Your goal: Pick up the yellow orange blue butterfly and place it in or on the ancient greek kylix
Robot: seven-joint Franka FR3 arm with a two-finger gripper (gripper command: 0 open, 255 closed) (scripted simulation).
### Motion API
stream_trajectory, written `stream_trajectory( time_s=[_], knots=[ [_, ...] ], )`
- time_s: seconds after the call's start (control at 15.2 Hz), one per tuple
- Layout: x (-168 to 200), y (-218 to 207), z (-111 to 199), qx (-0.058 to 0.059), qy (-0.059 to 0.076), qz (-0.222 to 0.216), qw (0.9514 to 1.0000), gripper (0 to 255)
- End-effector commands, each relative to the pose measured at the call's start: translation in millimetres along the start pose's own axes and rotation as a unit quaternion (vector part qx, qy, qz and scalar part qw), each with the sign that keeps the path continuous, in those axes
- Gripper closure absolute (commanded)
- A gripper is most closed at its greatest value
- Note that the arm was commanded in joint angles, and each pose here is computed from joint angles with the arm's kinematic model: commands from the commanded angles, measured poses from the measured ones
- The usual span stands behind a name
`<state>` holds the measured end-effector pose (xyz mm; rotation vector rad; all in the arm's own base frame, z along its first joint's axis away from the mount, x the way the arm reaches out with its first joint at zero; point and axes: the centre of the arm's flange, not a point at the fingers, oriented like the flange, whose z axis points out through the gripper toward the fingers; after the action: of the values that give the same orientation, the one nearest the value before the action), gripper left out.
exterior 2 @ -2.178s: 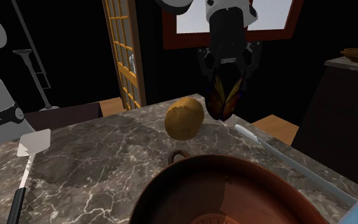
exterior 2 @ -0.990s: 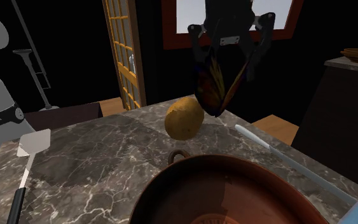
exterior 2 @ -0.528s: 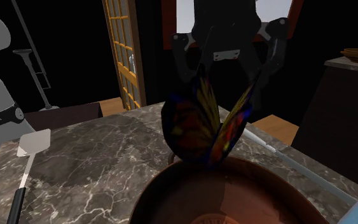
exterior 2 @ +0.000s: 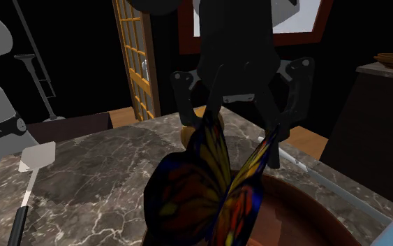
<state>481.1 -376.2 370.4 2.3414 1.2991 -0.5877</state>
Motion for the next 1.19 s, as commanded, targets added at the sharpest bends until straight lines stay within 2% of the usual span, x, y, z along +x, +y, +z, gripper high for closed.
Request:
stream_trajectory(
  time_s=[0.0,0.07,0.59,0.66,0.99,1.12],
  knots=[
    [5.7,-0.2,9.9,0.0,0.0,0.0,1.0,255],
    [10.3,-1.4,17.0,0.0,0.0,0.0,1.0,255],
    [10.3,-1.4,17.0,0.0,0.0,0.0,1.0,255],
    [10.3,-1.4,17.0,0.0,0.0,0.0,1.0,0],
    [10.3,-1.4,17.0,0.0,0.0,0.0,1.0,0],
    [10.3,-1.4,-9.4,0.0,0.0,0.0,1.0,0]
  ],
)
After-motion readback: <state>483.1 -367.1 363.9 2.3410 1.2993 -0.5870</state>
